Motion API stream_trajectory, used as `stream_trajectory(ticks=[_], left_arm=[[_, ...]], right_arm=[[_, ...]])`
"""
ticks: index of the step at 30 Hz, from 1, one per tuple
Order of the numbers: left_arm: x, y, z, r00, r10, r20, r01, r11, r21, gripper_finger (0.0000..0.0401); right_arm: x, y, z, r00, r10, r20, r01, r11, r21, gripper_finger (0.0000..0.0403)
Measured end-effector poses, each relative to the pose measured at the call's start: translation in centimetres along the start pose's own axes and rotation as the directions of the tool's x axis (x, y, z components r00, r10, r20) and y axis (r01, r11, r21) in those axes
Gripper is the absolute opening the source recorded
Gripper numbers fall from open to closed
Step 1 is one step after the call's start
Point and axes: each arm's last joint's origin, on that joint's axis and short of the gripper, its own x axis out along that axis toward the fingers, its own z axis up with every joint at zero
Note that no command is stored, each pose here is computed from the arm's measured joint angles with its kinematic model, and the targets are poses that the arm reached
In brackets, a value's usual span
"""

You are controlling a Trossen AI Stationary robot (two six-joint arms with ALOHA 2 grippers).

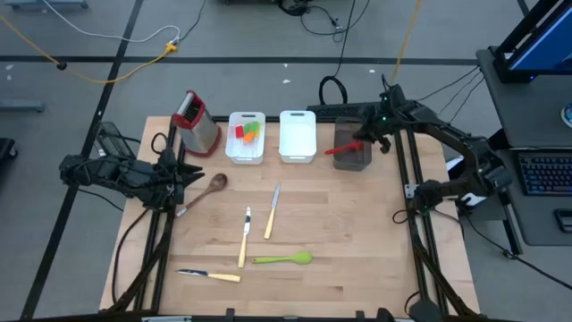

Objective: Pick & Place Kitchen Items
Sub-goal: Put the yellow serving spoon into the black bin, then put the brown serving spoon into the black bin

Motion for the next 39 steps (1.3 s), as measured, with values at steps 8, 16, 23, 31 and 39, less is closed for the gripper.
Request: stream_trajectory(ticks=[8,16,23,31,39], left_arm=[[0.0,0.0,0.0,1.0,0.0,0.0,0.0,1.0,-0.001,0.0102],[0.0,0.0,0.0,1.0,0.0,0.0,0.0,1.0,0.0,0.0102],[0.0,0.0,0.0,1.0,0.0,0.0,0.0,1.0,-0.001,0.0102],[0.0,0.0,0.0,1.0,0.0,0.0,0.0,1.0,-0.005,0.0102],[0.0,0.0,0.0,1.0,0.0,0.0,0.0,1.0,-0.005,0.0102]], right_arm=[[2.5,-0.9,1.7,0.996,-0.09,-0.027,0.09,0.996,-0.005,0.0017],[4.0,-1.2,2.9,0.993,-0.119,0.017,0.12,0.992,-0.035,0.0022],[4.0,-1.2,3.3,0.994,-0.108,0.032,0.109,0.993,-0.045,0.0033],[3.8,-1.4,3.6,0.989,-0.131,0.073,0.135,0.99,-0.05,0.009],[3.4,-1.2,3.5,0.99,-0.115,0.081,0.122,0.989,-0.088,0.0115]])
